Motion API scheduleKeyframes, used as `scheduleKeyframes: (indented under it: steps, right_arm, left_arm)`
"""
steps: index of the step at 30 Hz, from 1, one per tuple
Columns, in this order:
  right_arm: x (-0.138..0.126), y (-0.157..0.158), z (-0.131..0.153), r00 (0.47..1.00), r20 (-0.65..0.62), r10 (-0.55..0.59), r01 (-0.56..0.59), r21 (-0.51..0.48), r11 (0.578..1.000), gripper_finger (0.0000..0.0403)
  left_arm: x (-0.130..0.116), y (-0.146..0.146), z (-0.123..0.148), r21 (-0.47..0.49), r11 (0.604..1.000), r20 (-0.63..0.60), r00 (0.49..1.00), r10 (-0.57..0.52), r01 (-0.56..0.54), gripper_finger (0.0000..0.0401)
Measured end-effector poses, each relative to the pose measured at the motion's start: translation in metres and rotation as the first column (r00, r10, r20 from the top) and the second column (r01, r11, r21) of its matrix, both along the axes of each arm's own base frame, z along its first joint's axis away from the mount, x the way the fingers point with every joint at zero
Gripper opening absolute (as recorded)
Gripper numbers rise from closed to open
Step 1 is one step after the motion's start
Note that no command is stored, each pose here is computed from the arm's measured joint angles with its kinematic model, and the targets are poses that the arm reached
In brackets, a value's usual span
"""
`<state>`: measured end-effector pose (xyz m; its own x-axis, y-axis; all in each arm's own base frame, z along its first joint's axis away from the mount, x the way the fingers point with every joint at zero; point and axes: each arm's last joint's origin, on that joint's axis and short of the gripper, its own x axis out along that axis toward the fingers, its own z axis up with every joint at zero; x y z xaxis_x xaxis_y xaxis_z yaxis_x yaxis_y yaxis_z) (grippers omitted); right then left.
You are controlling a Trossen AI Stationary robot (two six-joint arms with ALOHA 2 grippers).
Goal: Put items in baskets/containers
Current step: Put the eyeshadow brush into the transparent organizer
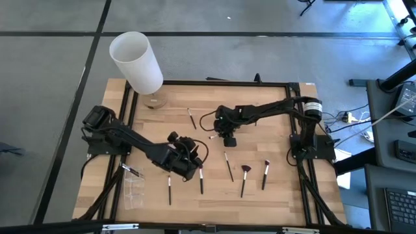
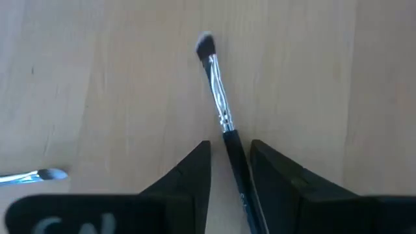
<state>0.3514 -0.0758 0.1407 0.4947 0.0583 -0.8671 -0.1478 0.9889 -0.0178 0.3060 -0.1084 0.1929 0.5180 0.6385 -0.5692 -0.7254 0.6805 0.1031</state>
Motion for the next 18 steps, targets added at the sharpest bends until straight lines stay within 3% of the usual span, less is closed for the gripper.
scheduleKeyframes:
  steps: [10,14,18]
  right_arm:
    - [0.007,-0.002,-0.016,0.996,-0.084,0.012,-0.01,0.018,1.0,0.0049]
    - [0.008,-0.002,-0.016,0.994,-0.11,0.012,-0.01,0.024,1.0,0.0022]
    - [0.006,-0.001,-0.017,0.991,-0.131,-0.015,0.021,0.041,0.999,0.0021]
  left_arm:
    - [0.003,0.007,-0.006,0.009,1.0,-0.059,0.998,0.0,0.001,0.0191]
    - [0.002,0.015,-0.009,-0.025,0.999,-0.144,0.989,-0.025,0.022,0.0191]
    - [0.003,0.026,-0.01,-0.035,0.999,-0.172,0.985,0.007,-0.013,0.0191]
